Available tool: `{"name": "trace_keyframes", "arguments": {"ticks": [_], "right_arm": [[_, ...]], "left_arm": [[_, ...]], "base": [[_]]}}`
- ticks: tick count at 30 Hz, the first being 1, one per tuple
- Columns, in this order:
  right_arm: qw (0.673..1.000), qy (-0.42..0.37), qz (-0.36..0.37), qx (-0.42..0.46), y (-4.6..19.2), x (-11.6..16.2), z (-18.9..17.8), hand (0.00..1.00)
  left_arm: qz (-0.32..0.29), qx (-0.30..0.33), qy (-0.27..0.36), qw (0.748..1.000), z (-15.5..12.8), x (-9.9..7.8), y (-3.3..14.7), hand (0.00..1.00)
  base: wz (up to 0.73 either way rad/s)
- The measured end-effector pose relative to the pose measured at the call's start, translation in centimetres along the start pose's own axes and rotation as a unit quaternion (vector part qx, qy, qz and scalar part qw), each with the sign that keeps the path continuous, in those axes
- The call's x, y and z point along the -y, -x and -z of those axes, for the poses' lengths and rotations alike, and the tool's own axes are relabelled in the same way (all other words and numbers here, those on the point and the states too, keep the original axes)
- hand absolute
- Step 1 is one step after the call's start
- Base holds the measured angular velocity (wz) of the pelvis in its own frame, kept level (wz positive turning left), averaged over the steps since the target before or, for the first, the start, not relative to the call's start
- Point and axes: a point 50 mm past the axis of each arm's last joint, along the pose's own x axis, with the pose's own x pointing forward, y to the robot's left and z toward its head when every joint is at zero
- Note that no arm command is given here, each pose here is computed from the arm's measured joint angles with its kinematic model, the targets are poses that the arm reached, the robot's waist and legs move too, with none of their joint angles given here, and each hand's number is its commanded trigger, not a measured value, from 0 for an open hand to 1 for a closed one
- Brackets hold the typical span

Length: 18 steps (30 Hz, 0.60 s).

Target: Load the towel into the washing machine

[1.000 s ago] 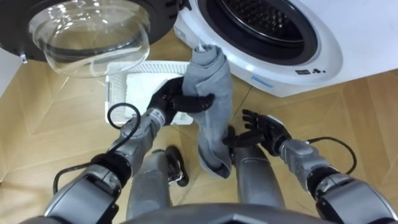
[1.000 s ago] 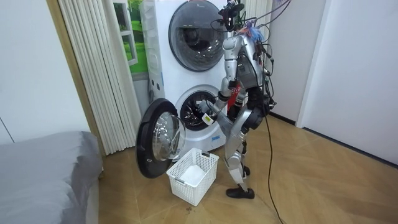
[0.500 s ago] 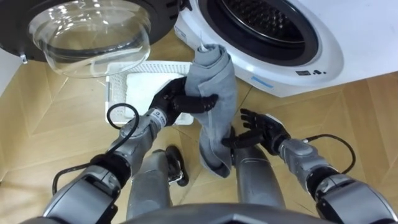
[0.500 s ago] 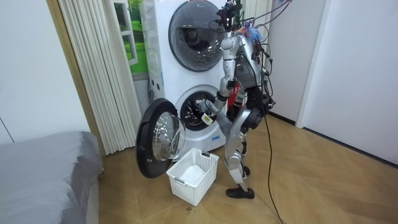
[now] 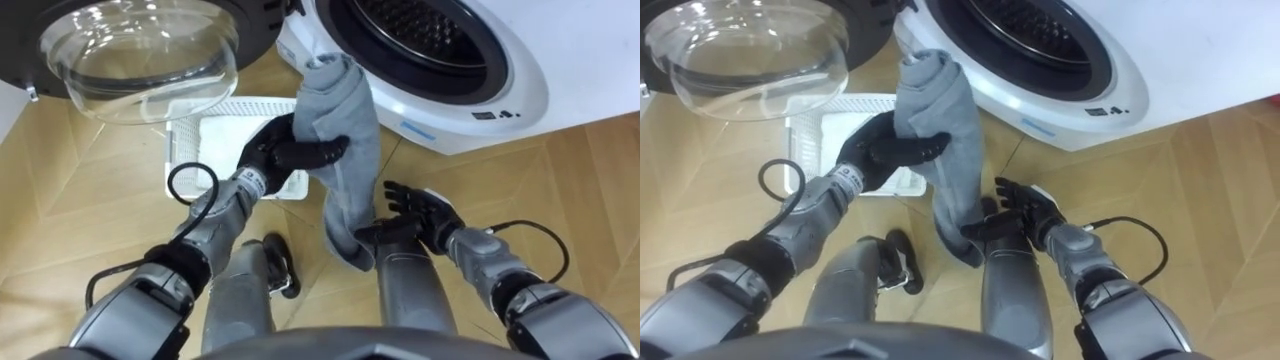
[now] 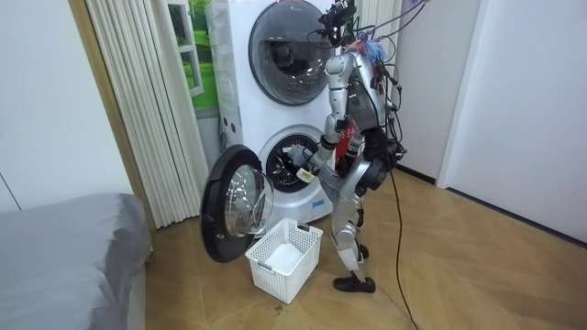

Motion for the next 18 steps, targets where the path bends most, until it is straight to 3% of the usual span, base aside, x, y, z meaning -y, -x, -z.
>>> {"name": "trace_keyframes", "arguments": {"ticks": [6, 13, 14, 16, 18], "right_arm": [[1.000, 0.009, -0.017, 0.003, -0.3, -1.0, -0.5, 0.00], [1.000, 0.003, -0.028, -0.012, -0.6, -1.6, -0.6, 0.00], [0.999, 0.003, -0.028, -0.014, -0.6, -1.7, -0.5, 0.18], [0.999, 0.000, -0.028, -0.017, -0.6, -1.7, -0.4, 1.00], [0.999, -0.014, -0.025, -0.021, -0.6, -1.8, -0.2, 1.00]], "left_arm": [[0.018, -0.015, 0.064, 0.998, 0.7, 0.3, 0.0, 1.00], [0.014, -0.024, 0.181, 0.983, 2.2, -0.1, 0.8, 1.00], [0.011, -0.027, 0.195, 0.980, 2.7, -0.2, 1.0, 1.00], [0.006, -0.031, 0.212, 0.977, 3.2, -0.3, 1.4, 1.00], [0.004, -0.035, 0.226, 0.973, 3.8, -0.4, 1.7, 1.00]], "base": [[0.00], [0.00], [0.00], [0.00], [0.00]]}}
